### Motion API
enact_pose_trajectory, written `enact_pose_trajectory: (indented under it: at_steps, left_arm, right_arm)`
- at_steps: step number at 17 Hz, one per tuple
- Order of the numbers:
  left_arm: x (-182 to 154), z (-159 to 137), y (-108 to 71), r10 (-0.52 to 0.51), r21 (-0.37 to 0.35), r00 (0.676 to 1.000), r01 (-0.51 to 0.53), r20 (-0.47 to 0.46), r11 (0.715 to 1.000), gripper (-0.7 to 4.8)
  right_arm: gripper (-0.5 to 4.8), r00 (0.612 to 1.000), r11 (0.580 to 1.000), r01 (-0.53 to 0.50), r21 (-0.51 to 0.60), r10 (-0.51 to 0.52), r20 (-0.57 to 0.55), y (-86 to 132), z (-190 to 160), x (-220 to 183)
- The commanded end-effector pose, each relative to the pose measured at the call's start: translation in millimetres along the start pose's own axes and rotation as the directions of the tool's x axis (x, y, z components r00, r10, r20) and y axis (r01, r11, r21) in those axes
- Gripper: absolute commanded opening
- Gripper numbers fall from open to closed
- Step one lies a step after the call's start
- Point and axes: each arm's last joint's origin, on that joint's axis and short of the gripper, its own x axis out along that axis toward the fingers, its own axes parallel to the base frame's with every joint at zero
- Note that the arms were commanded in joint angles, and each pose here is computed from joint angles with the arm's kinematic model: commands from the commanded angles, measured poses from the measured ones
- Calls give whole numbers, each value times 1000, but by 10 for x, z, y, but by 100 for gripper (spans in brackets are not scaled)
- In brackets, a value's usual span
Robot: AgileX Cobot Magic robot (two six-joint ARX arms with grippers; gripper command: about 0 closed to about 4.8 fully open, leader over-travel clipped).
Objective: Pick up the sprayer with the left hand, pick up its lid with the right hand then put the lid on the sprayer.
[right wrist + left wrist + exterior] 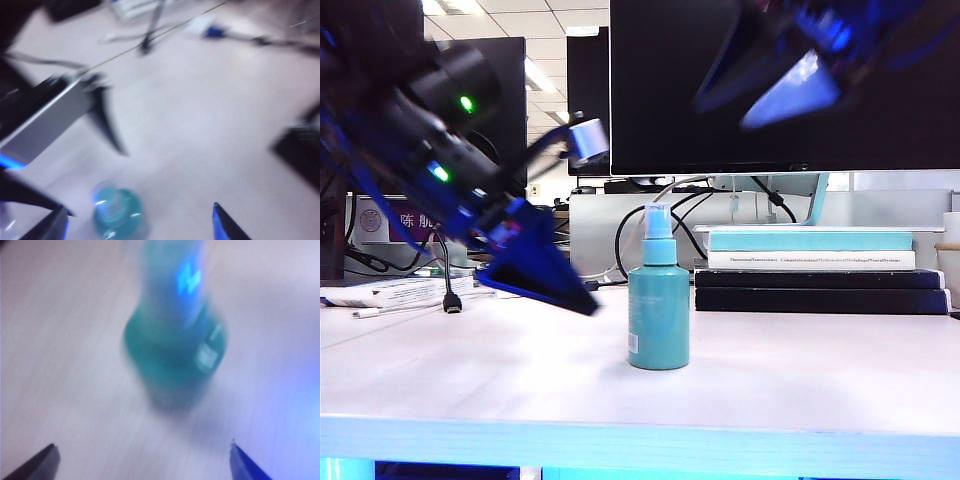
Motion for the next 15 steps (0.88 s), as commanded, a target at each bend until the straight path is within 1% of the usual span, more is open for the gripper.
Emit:
enact_pose_trajectory:
  at_steps: [1,2,3,4,5,6,7,9,10,11,12,13,14,15]
  left_arm:
    - [-327,170,-33,218,-85,971,-226,-97,970,479]
    - [-444,240,-47,285,-84,953,-293,-98,952,479]
    - [-592,315,-72,361,-70,927,-369,-100,927,479]
    - [-800,395,-102,438,-73,895,-444,-78,893,479]
    - [-941,434,-113,480,-102,876,-483,-53,870,479]
    - [-1164,475,-131,537,-160,844,-531,-11,832,479]
    - [-1324,481,-136,578,-197,816,-565,11,801,479]
    - [-1660,469,-158,658,-244,751,-629,55,738,479]
    - [-1912,437,-192,715,-259,694,-676,92,690,479]
    - [-2098,370,-224,753,-274,647,-708,118,651,479]
    - [-2185,308,-249,776,-290,617,-725,129,625,479]
    - [-2295,159,-294,813,-342,563,-741,149,577,479]
    - [-2336,55,-321,826,-366,542,-744,158,558,479]
    - [-2388,-122,-386,850,-419,501,-745,161,519,479]
  right_arm:
    - [364,970,975,221,25,-222,99,39,155,-335]
    - [364,950,960,278,27,-279,138,60,198,-456]
    - [364,919,937,347,36,-348,185,89,243,-610]
    - [363,876,907,418,55,-418,239,127,282,-797]
    - [361,852,892,447,67,-447,271,154,286,-908]
    - [338,815,871,483,87,-484,318,192,257,-1059]
    - [316,794,860,500,99,-501,346,215,218,-1149]
    - [275,733,826,547,134,-550,401,240,61,-1309]
    - [258,690,797,582,160,-589,421,236,-127,-1379]
    - [229,655,771,610,182,-620,432,227,-289,-1420]
    - [201,627,754,625,201,-639,445,217,-387,-1431]
    - [169,574,731,631,260,-665,477,200,-525,-1454]
    - [165,554,730,619,289,-667,498,193,-595,-1457]
    - [128,550,744,595,304,-652,521,186,-698,-1433]
